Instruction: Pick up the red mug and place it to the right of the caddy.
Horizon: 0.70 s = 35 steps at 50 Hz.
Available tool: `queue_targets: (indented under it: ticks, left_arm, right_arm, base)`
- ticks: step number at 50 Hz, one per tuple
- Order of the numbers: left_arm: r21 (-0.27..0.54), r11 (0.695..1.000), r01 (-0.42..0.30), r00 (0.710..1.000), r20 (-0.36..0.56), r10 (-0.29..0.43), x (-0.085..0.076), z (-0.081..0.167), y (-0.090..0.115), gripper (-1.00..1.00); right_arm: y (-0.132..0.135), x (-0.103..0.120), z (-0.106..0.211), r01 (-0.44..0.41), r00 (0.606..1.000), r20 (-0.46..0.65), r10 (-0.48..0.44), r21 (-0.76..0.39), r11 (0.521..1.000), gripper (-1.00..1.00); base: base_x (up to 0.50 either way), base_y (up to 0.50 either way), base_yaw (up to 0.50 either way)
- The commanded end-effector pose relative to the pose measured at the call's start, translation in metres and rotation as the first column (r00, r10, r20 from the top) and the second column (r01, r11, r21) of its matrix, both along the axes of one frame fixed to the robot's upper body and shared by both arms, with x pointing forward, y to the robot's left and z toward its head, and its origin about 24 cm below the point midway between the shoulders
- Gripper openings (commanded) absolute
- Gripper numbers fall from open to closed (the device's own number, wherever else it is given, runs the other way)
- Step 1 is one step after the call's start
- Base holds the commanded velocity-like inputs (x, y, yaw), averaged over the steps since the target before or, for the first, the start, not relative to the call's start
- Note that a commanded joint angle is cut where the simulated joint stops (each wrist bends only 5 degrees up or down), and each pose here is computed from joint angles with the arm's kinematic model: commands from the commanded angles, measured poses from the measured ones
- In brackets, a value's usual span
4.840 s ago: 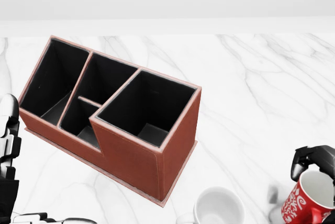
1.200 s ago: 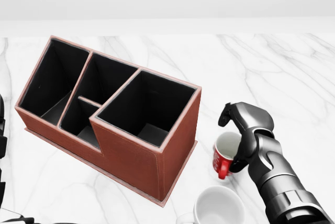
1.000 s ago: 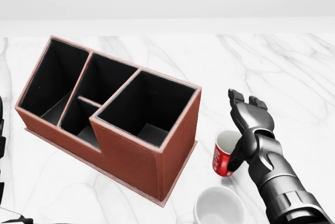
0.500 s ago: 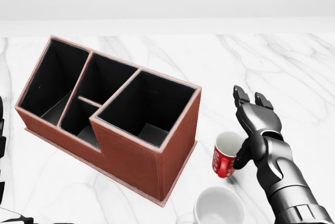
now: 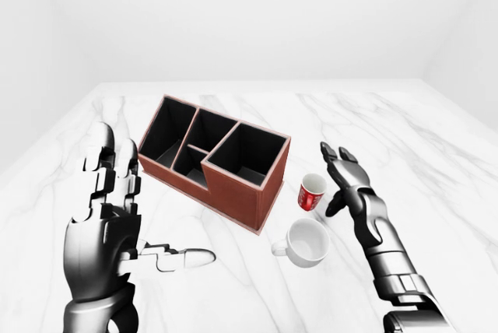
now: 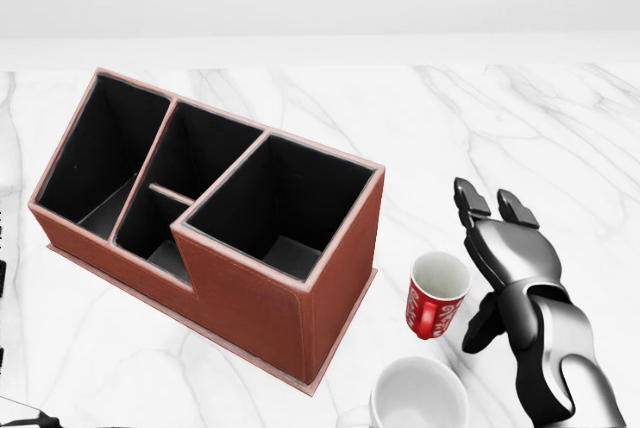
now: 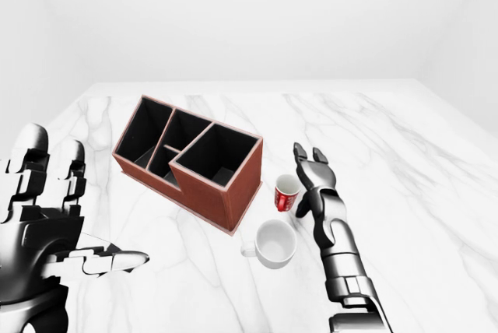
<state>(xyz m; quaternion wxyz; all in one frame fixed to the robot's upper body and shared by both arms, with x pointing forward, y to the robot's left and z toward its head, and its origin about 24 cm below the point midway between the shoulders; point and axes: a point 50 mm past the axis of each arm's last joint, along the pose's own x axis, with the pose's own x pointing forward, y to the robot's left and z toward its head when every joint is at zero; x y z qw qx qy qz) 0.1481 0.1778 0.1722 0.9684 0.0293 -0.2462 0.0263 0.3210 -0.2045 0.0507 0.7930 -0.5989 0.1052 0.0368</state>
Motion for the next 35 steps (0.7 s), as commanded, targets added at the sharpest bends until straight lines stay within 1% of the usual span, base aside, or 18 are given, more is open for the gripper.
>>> queue_targets:
  ticks: [1, 2, 3, 7, 12, 15, 18, 20, 21, 22, 25, 27, 28, 30, 31, 32, 34, 35]
  left_arm:
    - [0.003, 1.000, 0.006, 1.000, -0.012, -0.006, 0.000, -0.002, -0.002, 1.00]
    - [0.002, 1.000, 0.007, 1.000, -0.013, -0.007, 0.000, -0.002, -0.002, 1.00]
    - [0.002, 1.000, 0.007, 1.000, -0.016, -0.007, 0.000, -0.002, -0.002, 1.00]
    - [0.003, 1.000, 0.006, 1.000, -0.006, -0.006, -0.002, 0.000, -0.002, 1.00]
    - [0.004, 1.000, 0.007, 1.000, -0.002, -0.007, -0.003, 0.001, -0.002, 1.00]
    - [0.006, 1.000, 0.007, 1.000, 0.002, -0.007, -0.004, 0.002, -0.003, 1.00]
    - [0.006, 1.000, 0.007, 1.000, 0.002, -0.007, -0.004, 0.002, -0.003, 1.00]
    - [0.006, 1.000, 0.008, 1.000, -0.003, -0.008, -0.003, 0.001, -0.003, 1.00]
    - [0.006, 1.000, 0.009, 1.000, -0.003, -0.009, -0.004, 0.001, -0.003, 1.00]
    - [0.007, 1.000, 0.008, 1.000, -0.002, -0.008, -0.004, 0.001, -0.003, 1.00]
    - [0.009, 1.000, 0.011, 1.000, -0.001, -0.011, -0.005, 0.002, -0.004, 1.00]
    - [0.010, 1.000, 0.011, 1.000, 0.004, -0.011, -0.007, 0.003, -0.004, 1.00]
    - [0.010, 1.000, 0.011, 1.000, 0.003, -0.011, -0.008, 0.004, -0.004, 1.00]
    - [0.011, 1.000, 0.012, 1.000, 0.003, -0.012, -0.009, 0.004, -0.004, 1.00]
    - [0.013, 1.000, 0.013, 1.000, 0.008, -0.013, -0.011, 0.006, -0.005, 1.00]
    - [0.014, 1.000, 0.014, 1.000, 0.008, -0.014, -0.012, 0.006, -0.005, 1.00]
    - [0.015, 1.000, 0.015, 1.000, 0.009, -0.015, -0.012, 0.006, -0.006, 1.00]
    - [0.016, 1.000, 0.016, 1.000, 0.010, -0.017, -0.013, 0.007, -0.006, 1.00]
  right_arm:
    - [-0.008, -0.020, 0.044, -0.033, 0.997, 0.063, 0.032, 0.018, 0.999, 1.00]
    - [-0.009, -0.021, 0.052, -0.039, 0.996, 0.076, 0.037, 0.020, 0.999, 1.00]
    - [-0.012, -0.023, 0.070, -0.051, 0.993, 0.110, 0.049, 0.021, 0.998, 1.00]
    - [-0.018, -0.029, 0.104, -0.073, 0.985, 0.156, 0.073, -0.004, 0.997, 1.00]
    - [-0.023, -0.042, 0.136, -0.091, 0.976, 0.194, 0.097, -0.042, 0.995, 1.00]
    - [-0.025, -0.054, 0.159, -0.093, 0.952, 0.287, 0.107, -0.062, 0.994, 1.00]
    - [-0.026, -0.062, 0.169, -0.097, 0.936, 0.333, 0.116, -0.073, 0.993, 1.00]
    - [-0.024, -0.075, 0.181, -0.107, 0.907, 0.401, 0.132, -0.086, 0.991, 1.00]
    - [-0.021, -0.084, 0.188, -0.116, 0.884, 0.444, 0.145, -0.093, 0.989, 1.00]
    - [-0.020, -0.088, 0.191, -0.120, 0.875, 0.459, 0.153, -0.100, 0.988, 1.00]
    - [-0.011, -0.117, 0.200, -0.142, 0.820, 0.542, 0.182, -0.116, 0.983, 1.00]
    - [-0.009, -0.131, 0.201, -0.144, 0.801, 0.569, 0.187, -0.120, 0.982, 1.00]
    - [-0.007, -0.143, 0.203, -0.152, 0.779, 0.597, 0.190, -0.115, 0.982, 1.00]
    - [-0.006, -0.147, 0.204, -0.157, 0.771, 0.606, 0.196, -0.118, 0.981, 1.00]
    - [-0.006, -0.163, 0.206, -0.156, 0.745, 0.639, 0.188, -0.108, 0.982, 1.00]
    - [-0.006, -0.169, 0.205, -0.161, 0.740, 0.648, 0.183, -0.094, 0.983, 1.00]
    - [-0.013, -0.175, 0.201, -0.146, 0.739, 0.661, 0.126, -0.025, 0.989, 1.00]
    - [-0.022, -0.181, 0.196, -0.124, 0.743, 0.667, 0.059, 0.051, 0.991, 1.00]
  base:
    - [0.00, 0.00, 0.00]
    - [0.00, 0.00, 0.00]
    - [0.00, 0.00, 0.00]
    - [0.00, 0.00, 0.00]
    - [0.00, 0.00, 0.00]
    - [0.00, 0.00, 0.00]
    - [0.00, 0.00, 0.00]
    - [0.00, 0.00, 0.00]
    - [0.00, 0.00, 0.00]
    - [0.00, 0.00, 0.00]
    - [0.00, 0.00, 0.00]
    - [0.00, 0.00, 0.00]
    - [0.00, 0.00, 0.00]
    - [0.00, 0.00, 0.00]
    - [0.00, 0.00, 0.00]
    - [0.00, 0.00, 0.00]
    - [0.00, 0.00, 0.00]
    - [0.00, 0.00, 0.00]
